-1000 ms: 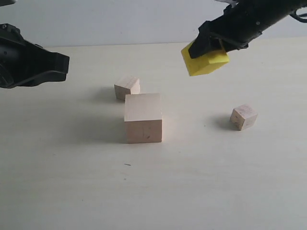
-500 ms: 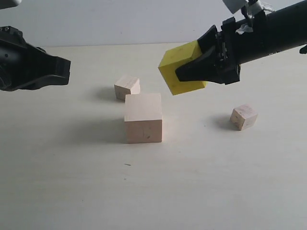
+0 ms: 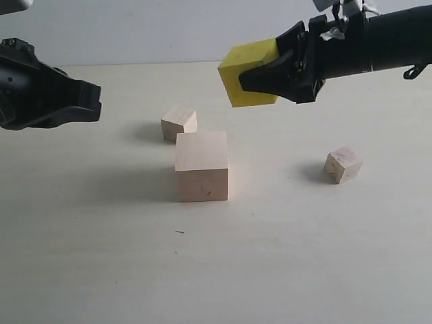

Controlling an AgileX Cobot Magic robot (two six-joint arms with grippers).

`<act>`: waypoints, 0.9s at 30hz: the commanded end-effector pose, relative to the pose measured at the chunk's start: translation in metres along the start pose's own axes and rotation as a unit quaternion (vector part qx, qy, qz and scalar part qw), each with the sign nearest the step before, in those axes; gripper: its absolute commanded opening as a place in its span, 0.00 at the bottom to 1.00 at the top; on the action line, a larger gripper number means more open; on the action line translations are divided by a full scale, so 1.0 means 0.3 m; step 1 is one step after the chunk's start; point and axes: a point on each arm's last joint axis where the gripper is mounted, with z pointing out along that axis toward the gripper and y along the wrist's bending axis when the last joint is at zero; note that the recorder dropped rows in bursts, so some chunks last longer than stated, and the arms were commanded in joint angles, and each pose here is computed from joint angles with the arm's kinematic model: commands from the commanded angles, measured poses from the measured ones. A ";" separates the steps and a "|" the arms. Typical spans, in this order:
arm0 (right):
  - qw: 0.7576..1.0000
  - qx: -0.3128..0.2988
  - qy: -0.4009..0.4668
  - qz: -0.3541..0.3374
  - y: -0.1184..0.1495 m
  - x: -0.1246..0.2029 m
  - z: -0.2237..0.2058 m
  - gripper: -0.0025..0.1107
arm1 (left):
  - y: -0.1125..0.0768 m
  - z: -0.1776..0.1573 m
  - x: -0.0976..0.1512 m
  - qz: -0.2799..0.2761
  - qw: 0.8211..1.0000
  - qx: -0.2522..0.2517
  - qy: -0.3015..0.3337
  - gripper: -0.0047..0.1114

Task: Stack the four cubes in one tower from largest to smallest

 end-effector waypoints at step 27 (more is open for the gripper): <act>0.987 -0.161 -0.001 -0.019 -0.038 0.125 0.255 0.02 | 0.000 -0.004 0.019 0.003 1.000 0.004 0.024 0.04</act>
